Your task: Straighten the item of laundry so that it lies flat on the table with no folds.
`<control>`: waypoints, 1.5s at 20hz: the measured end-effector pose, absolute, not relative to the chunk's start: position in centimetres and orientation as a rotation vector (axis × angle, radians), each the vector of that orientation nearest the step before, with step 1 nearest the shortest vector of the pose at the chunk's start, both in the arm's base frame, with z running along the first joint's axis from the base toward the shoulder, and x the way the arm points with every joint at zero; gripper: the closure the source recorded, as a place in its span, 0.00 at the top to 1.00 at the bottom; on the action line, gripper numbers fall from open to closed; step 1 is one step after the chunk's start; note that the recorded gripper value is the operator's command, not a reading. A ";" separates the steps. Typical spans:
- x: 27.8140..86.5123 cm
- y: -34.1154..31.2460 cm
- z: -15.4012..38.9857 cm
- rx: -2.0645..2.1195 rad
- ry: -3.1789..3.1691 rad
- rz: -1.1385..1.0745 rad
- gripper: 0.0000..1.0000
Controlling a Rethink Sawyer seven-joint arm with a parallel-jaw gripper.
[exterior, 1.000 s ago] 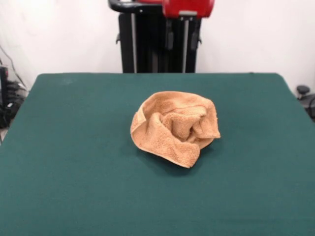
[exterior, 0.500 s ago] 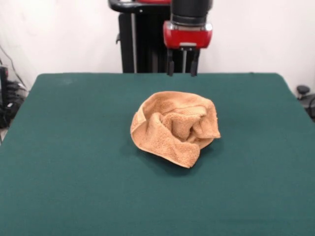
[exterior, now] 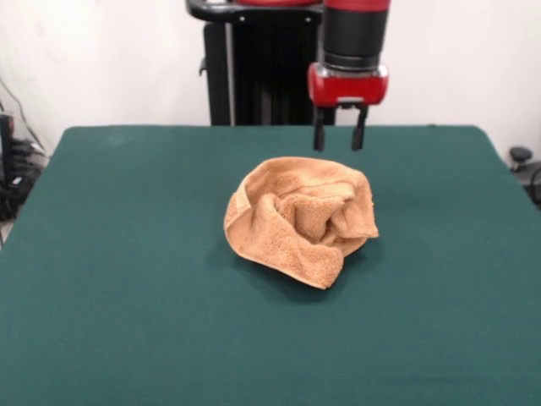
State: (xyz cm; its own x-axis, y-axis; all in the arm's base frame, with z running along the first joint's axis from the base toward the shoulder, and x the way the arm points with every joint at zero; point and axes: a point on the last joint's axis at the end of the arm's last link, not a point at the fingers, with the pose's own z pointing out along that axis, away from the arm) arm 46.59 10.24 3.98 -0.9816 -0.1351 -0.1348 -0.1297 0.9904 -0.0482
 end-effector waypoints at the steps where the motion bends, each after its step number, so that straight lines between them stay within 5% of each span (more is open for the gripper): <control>1: 46.4 10.5 3.7 -0.208 2.991 -0.060 1.00; 22: 44.8 9.9 -1.9 -0.195 2.956 -0.072 1.00; 30: 45.6 10.8 0.0 -0.195 2.967 -0.113 1.00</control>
